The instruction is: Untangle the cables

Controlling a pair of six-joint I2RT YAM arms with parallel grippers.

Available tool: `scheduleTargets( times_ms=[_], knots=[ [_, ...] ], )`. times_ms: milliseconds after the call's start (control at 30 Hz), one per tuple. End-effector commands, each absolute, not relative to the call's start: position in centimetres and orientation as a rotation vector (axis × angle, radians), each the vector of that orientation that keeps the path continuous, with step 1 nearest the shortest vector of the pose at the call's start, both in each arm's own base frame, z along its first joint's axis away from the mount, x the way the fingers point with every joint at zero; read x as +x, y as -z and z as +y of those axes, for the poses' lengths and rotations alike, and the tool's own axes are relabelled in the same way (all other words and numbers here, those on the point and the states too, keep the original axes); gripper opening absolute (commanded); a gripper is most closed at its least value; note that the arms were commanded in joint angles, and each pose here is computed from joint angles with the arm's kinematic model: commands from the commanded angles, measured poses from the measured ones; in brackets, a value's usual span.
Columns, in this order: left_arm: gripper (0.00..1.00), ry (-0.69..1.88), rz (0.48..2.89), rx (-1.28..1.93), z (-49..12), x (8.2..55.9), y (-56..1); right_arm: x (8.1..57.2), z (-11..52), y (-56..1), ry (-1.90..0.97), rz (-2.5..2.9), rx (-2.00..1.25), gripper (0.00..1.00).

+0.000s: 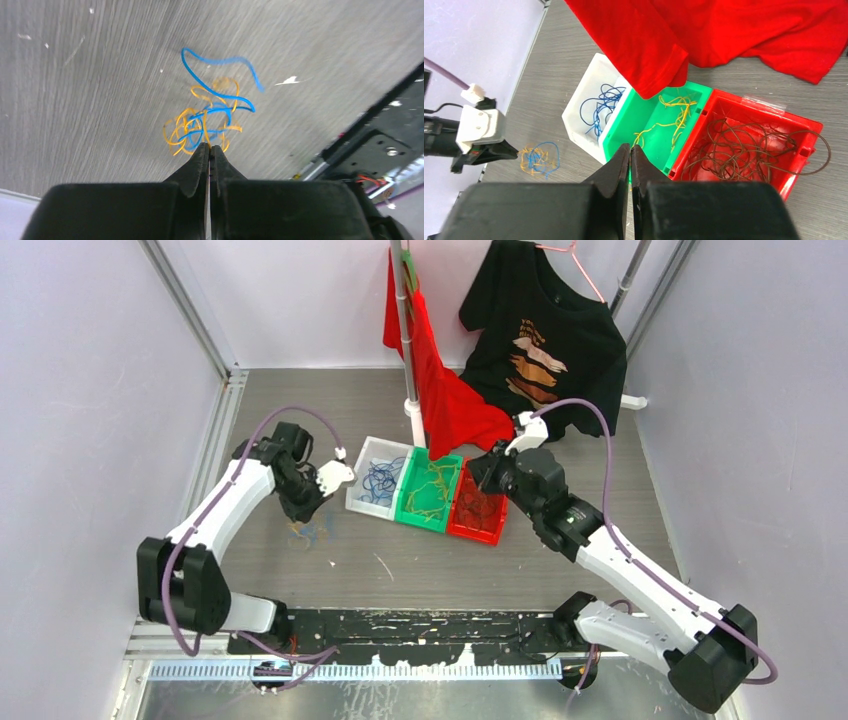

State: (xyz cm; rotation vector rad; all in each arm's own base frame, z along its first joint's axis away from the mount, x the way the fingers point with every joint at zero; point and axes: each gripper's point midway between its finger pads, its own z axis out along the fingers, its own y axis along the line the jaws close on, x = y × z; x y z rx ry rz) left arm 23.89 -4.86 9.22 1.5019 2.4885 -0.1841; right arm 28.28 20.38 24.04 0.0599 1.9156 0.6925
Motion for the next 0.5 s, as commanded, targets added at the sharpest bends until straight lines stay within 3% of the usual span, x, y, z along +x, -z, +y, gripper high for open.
scheduleTargets(
  times_ms=[0, 233, 333, 467],
  knots=[
    [0.0, 0.386, 2.54, 1.368, -8.0, 20.3, -13.4, 28.6, 22.4, -26.7, -0.818, 1.815, 0.045, 0.13],
    [0.0, 0.529, 2.516, 1.156, -10.0, 18.1, -17.9, 24.7, 28.7, -28.6, -0.972, 1.623, -0.285, 0.53],
    [0.0, 0.576, 2.485, 1.075, -11.0, 18.2, -20.0, 21.6, 32.7, -28.8, -1.063, 1.553, -0.464, 0.61],
    [0.0, 0.652, 2.467, 1.038, -12.0, 17.7, -22.3, 18.6, 37.4, -28.2, -1.144, 1.524, -0.609, 0.64]
  ],
)
